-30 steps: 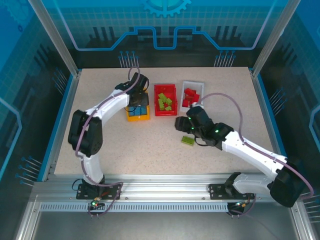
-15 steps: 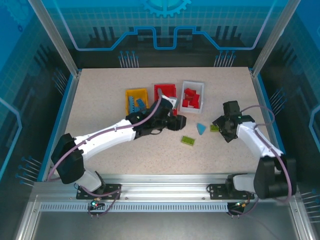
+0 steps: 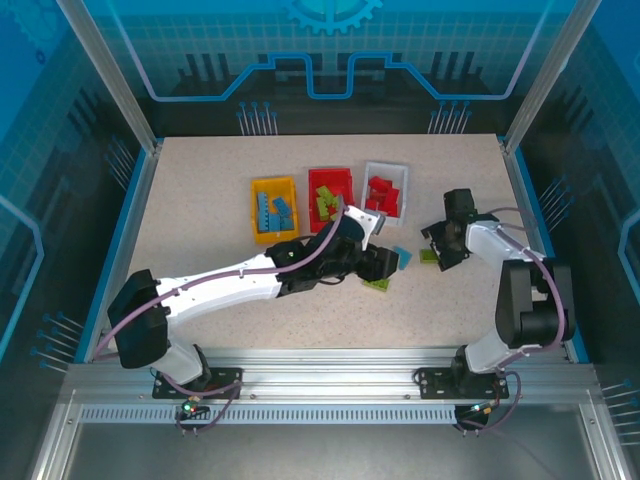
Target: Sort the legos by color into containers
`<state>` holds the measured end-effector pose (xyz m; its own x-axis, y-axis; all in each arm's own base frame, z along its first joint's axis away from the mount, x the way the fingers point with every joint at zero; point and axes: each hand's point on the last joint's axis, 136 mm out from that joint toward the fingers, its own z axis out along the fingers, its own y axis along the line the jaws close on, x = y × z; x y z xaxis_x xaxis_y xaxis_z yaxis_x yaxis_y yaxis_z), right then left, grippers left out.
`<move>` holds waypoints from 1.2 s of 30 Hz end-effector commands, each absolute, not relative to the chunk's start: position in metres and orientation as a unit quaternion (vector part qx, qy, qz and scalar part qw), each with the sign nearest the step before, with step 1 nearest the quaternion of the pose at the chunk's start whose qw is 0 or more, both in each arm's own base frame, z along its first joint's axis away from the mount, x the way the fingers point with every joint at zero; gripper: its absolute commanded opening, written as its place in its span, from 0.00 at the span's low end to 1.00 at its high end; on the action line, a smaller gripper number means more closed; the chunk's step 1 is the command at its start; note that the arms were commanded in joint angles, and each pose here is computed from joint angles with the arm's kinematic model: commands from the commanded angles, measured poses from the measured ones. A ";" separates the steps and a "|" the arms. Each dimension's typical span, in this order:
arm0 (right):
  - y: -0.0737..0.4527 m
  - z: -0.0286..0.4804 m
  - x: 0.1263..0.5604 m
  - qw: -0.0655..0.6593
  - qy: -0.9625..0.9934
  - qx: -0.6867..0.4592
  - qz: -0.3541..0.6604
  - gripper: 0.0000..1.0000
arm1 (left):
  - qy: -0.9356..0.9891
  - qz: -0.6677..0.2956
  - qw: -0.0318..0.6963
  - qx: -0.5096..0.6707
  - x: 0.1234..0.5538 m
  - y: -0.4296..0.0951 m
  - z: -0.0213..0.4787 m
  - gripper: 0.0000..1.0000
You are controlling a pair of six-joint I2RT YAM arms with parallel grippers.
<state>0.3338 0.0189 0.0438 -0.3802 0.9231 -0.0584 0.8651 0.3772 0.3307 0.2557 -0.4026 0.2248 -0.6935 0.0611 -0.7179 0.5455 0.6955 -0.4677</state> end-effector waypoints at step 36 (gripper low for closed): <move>0.277 0.113 0.495 0.231 0.970 -0.001 0.072 0.17 | 0.876 -0.248 0.395 -0.120 0.342 -0.185 0.255 0.57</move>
<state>0.5040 0.2828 0.1252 -0.8589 0.1065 -0.5009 -0.0134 0.9731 0.2301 0.3452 -0.1913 0.2596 -0.6544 -0.3865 -0.6499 0.0120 0.8541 -0.5200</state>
